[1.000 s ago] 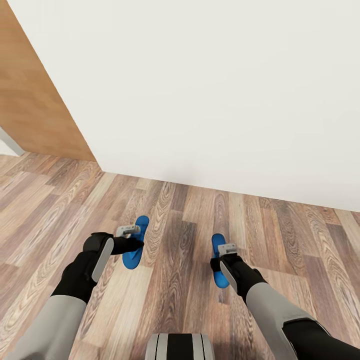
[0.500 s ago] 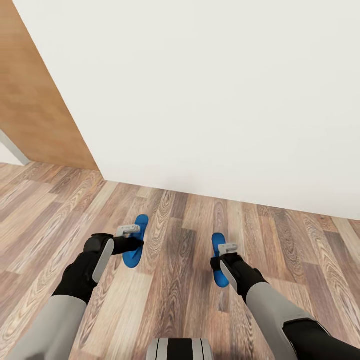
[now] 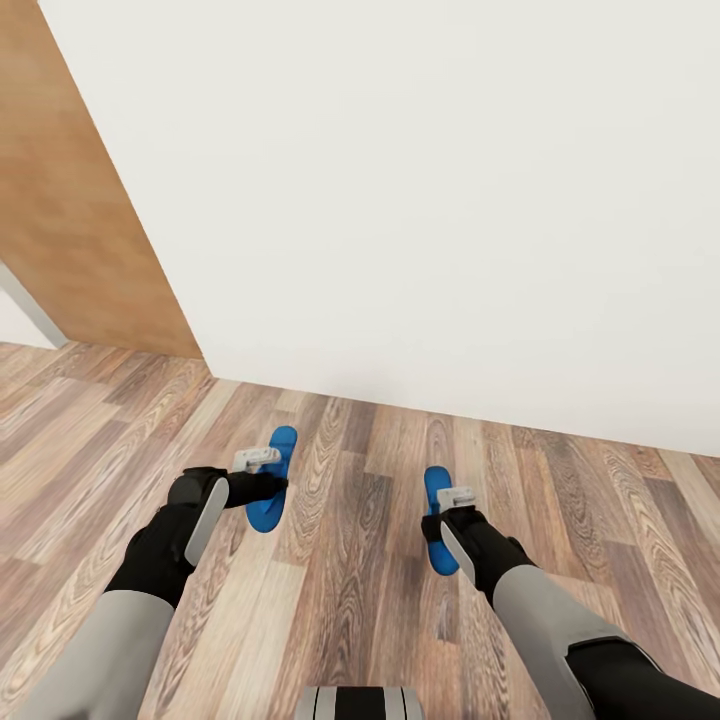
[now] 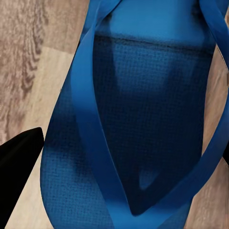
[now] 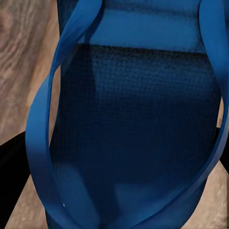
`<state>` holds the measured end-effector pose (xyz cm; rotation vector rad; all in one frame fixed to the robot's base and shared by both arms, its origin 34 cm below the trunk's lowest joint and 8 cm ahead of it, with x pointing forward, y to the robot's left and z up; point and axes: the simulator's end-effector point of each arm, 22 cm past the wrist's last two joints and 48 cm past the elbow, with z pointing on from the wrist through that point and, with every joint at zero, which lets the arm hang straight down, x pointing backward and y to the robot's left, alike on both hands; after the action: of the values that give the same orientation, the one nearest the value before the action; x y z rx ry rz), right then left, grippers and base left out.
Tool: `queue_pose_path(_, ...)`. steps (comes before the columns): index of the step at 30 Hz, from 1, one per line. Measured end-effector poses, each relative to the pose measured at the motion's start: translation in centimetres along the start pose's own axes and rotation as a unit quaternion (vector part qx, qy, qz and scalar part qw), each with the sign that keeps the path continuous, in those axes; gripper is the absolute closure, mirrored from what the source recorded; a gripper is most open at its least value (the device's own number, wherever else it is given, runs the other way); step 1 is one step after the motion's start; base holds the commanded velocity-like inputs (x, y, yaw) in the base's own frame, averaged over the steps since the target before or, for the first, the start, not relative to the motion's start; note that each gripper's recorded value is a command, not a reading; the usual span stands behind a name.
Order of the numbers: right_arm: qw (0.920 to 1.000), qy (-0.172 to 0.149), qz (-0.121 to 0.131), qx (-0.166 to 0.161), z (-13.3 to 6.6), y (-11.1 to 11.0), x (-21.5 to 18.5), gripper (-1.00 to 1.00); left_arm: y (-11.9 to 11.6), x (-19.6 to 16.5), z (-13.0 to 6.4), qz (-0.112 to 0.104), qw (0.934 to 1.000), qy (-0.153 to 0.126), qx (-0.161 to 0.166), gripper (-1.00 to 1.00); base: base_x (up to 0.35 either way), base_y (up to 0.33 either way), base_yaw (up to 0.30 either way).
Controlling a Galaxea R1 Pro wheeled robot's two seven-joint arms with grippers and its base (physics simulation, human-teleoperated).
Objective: In the bedroom, move the book from the bed onto either nightstand, and place the two sandals side by side next to the bed.
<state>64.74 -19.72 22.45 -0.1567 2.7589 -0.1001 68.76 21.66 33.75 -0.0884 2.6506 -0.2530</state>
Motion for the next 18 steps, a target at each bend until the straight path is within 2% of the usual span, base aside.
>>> queue_pose_path(5,0.9999,-0.011,0.001,0.008,-0.8,-1.2,-0.9,1.00,-0.3,-0.7,-0.9,0.002,1.0000,-0.008,0.001,1.00,0.000,0.000,0.000)
queue_pose_path(9,0.9997,-0.020,0.002,0.014,-1.5,-2.1,-1.6,1.00,-0.3,-0.3,-1.0,0.002,1.0000,-0.003,0.000,1.00,0.000,0.000,0.000)
queue_pose_path(18,0.9991,-0.038,0.003,0.017,-3.2,-2.6,-3.2,1.00,-0.7,-1.6,-2.4,0.004,0.9997,-0.023,0.001,1.00,0.000,0.000,0.000)
